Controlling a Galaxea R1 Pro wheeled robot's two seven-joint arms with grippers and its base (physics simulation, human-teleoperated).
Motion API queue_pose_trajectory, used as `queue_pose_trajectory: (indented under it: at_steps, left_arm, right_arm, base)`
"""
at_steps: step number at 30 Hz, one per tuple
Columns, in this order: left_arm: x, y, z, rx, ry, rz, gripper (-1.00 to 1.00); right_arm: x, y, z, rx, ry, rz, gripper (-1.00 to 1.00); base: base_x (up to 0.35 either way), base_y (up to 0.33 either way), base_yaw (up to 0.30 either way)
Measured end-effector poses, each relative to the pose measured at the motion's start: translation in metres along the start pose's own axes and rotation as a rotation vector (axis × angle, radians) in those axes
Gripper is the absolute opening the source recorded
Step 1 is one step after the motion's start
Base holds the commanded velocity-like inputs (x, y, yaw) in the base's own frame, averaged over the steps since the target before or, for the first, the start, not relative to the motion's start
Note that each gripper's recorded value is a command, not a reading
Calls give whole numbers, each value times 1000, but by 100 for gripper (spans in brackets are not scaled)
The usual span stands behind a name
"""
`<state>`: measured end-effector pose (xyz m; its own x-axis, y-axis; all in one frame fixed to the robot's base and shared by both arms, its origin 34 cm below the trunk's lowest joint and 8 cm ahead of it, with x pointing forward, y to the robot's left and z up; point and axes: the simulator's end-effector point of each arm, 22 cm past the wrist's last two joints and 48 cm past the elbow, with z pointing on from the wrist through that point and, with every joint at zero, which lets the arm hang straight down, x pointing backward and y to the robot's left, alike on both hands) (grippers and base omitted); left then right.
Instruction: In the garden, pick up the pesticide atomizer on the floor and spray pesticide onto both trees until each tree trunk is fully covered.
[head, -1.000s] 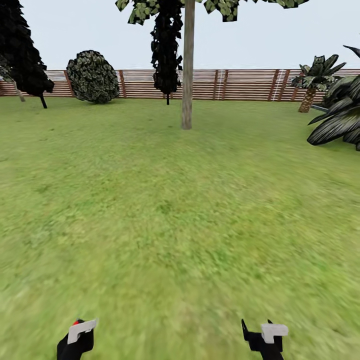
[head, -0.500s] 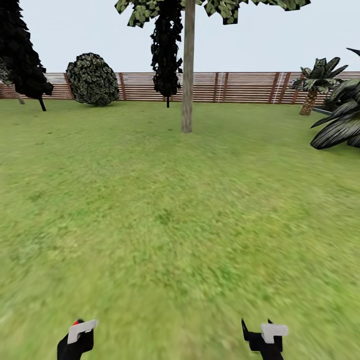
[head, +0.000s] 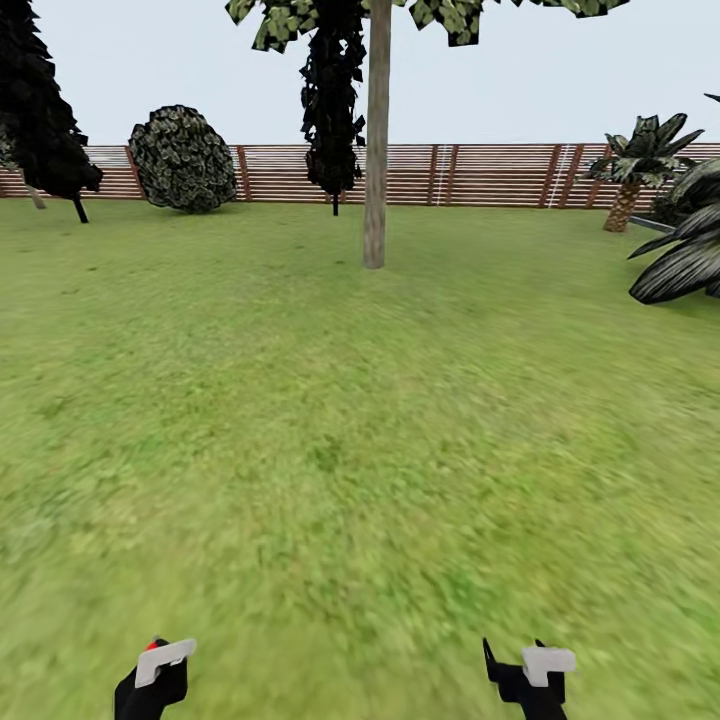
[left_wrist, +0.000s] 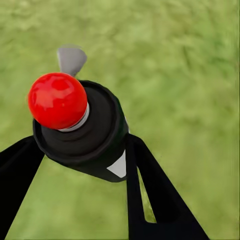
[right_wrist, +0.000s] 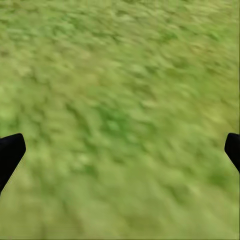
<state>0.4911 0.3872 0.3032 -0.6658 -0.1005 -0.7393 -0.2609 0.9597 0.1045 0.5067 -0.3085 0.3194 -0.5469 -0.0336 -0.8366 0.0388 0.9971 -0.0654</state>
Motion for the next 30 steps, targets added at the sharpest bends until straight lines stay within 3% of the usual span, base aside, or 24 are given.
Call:
queue_pose_trajectory:
  at_steps: [30]
  left_arm:
    - [0, 0, 0, 0, 0, 0, -100]
  right_arm:
    - [0, 0, 0, 0, 0, 0, 100]
  base:
    - [339, 0, 0]
